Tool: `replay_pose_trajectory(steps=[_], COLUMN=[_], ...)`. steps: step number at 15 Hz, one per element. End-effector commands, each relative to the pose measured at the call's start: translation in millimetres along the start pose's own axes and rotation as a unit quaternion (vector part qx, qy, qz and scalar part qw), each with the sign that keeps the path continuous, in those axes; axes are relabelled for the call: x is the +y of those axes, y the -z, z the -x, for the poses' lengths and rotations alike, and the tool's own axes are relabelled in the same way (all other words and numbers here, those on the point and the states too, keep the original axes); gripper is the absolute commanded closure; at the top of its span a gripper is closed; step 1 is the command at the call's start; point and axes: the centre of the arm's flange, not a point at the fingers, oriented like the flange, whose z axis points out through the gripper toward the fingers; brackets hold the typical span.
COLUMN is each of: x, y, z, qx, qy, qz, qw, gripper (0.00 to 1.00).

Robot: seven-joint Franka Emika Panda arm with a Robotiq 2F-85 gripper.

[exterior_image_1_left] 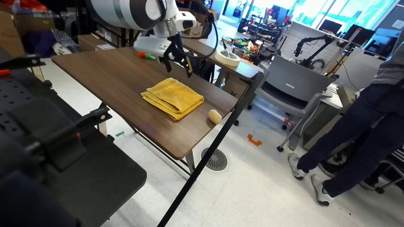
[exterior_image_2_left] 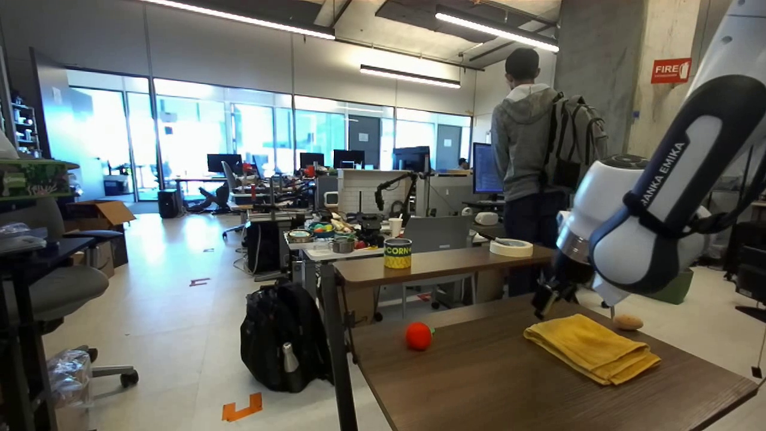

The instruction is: Wipe the table with the towel

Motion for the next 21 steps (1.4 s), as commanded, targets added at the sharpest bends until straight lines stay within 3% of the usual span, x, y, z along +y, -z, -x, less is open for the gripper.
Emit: replay_pose_trajectory(steps=[1, 4, 9, 13, 18, 21], x=[88, 149, 205, 214, 209, 203], y=[-17, -26, -23, -32, -70, -84], z=[28, 40, 52, 45, 37, 33], qx=[-0.055, -0.045, -0.031, -0.045, -0.121, -0.141], qy=[-0.086, -0.172, -0.293, -0.331, -0.340, -0.344], qz=[-0.021, -0.043, -0.093, -0.103, -0.100, -0.085], qw=[0.9946, 0.9831, 0.9510, 0.9370, 0.9271, 0.9244], gripper=[0.00, 0.00, 0.00, 0.00, 0.00, 0.00])
